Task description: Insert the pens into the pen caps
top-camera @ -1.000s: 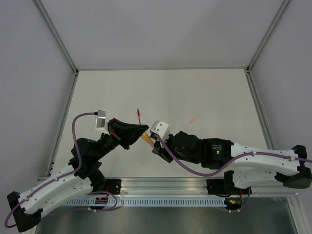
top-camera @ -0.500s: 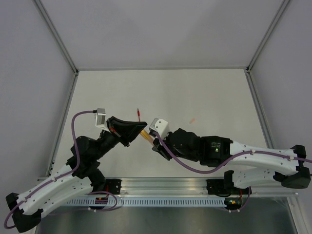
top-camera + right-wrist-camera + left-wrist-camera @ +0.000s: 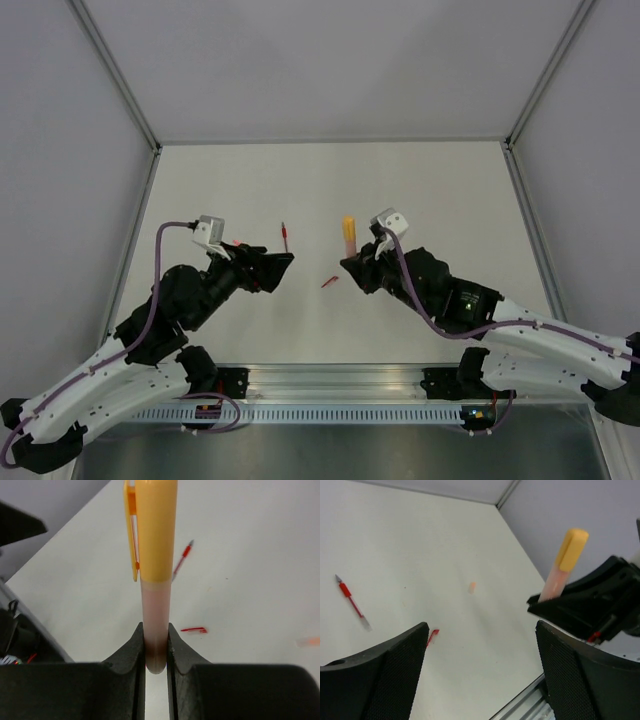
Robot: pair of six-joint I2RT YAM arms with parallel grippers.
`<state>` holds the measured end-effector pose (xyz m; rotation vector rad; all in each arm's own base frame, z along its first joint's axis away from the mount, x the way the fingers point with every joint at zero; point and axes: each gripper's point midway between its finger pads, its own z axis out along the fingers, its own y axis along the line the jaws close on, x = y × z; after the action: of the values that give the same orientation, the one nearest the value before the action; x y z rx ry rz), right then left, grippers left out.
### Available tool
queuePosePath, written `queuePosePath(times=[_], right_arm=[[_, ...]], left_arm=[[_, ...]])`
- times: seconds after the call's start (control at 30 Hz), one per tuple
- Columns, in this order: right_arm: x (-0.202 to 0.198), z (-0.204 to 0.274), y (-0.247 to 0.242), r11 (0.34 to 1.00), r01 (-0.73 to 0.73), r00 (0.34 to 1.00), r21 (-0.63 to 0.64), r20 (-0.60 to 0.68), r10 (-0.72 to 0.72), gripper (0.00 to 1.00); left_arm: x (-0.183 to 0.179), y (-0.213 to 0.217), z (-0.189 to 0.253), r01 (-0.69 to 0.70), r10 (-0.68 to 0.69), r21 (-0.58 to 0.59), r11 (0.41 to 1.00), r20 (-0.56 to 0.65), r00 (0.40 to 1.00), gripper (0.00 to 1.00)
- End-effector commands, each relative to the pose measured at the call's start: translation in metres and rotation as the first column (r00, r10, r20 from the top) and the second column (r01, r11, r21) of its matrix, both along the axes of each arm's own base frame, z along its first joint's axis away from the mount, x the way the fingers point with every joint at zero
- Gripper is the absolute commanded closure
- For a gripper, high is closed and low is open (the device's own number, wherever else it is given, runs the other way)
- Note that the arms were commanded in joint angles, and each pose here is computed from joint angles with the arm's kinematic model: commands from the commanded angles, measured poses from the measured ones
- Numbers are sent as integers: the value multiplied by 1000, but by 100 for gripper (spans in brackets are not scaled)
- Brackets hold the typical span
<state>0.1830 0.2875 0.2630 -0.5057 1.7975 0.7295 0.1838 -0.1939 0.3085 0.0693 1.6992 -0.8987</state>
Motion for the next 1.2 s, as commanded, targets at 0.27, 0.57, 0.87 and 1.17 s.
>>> queuePosePath(times=[0.27,0.57,0.87,1.17], right_arm=[[118,-110,-32,967,241,912,-88,-319,-256,100],[164,-174,-6,941,266,828,-208,-450,-333,99],[179,-224,-11,869,375,679,-323,-543,-495,93],[182,-239,-25,826,406,638,-390,-526,-562,73]], left_arm=[[32,-13,-92,-65,80,248,967,-49,996,0],[30,-12,-123,-61,83,252,966,-77,994,0],[38,7,-126,-155,185,314,937,-70,980,0],[40,5,-130,-150,185,333,931,-76,980,0]])
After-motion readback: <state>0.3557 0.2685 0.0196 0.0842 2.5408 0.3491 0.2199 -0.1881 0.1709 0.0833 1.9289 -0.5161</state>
